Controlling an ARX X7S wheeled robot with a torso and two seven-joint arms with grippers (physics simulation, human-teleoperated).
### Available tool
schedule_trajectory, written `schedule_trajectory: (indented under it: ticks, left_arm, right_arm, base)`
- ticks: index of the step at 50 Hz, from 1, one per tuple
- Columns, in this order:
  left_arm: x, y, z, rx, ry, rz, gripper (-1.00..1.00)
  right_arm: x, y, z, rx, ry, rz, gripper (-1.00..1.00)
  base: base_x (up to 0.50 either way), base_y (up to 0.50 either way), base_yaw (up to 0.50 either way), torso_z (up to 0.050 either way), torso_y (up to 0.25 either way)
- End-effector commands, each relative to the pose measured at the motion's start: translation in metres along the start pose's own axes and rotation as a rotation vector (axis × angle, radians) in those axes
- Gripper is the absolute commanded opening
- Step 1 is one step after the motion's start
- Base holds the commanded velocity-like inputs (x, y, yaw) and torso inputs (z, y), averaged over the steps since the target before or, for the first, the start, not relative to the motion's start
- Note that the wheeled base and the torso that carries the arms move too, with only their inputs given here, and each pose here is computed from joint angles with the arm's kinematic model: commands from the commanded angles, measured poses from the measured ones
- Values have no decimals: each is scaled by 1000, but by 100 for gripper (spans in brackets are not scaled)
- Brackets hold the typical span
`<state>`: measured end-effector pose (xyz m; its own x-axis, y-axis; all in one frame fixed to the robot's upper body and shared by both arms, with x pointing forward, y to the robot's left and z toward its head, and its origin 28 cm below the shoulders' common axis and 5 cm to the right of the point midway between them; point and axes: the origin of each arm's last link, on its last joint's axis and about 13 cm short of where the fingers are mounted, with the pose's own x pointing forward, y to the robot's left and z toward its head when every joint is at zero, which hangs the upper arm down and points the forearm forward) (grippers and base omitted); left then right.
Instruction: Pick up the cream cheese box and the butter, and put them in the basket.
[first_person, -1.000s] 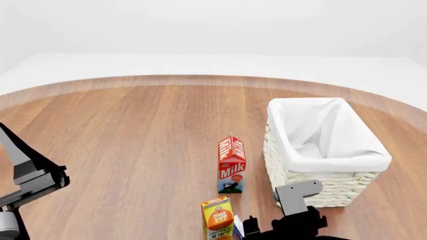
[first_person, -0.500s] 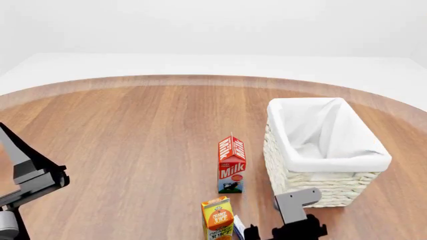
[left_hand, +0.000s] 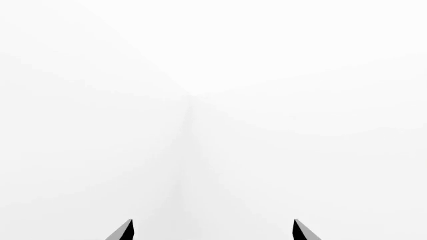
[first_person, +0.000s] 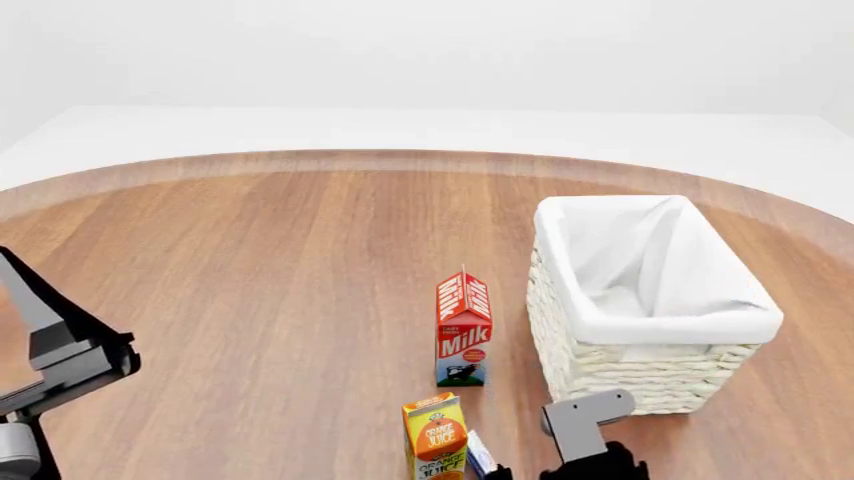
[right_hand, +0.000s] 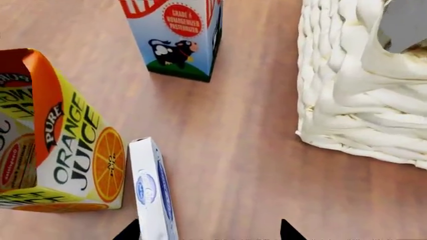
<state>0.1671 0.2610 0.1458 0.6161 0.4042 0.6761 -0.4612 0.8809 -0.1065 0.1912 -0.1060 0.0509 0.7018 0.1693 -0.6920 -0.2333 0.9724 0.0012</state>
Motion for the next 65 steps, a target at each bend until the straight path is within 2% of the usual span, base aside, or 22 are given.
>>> schedule_trajectory:
  ticks: [1,19,33,65]
  left_arm:
    - [1,3,2,9,-3,12,100]
    - [0,2,1,9,0,11,100]
    - [-1,2,-1,9,5,10,100]
    - [-1,2,-2,6,10,9,100]
  right_arm:
    - [1,4,1,1,-27,31,100]
    - [5,7,-1,-19,-24,47,100]
    - [8,13,-2,-67,-14,70,100]
    - [19,16,-7,-82,9,82,100]
  base:
    - [0,0,0,0,0]
    - [0,0,0,0,0]
    - [0,0,0,0,0]
    - [0,0,0,0,0]
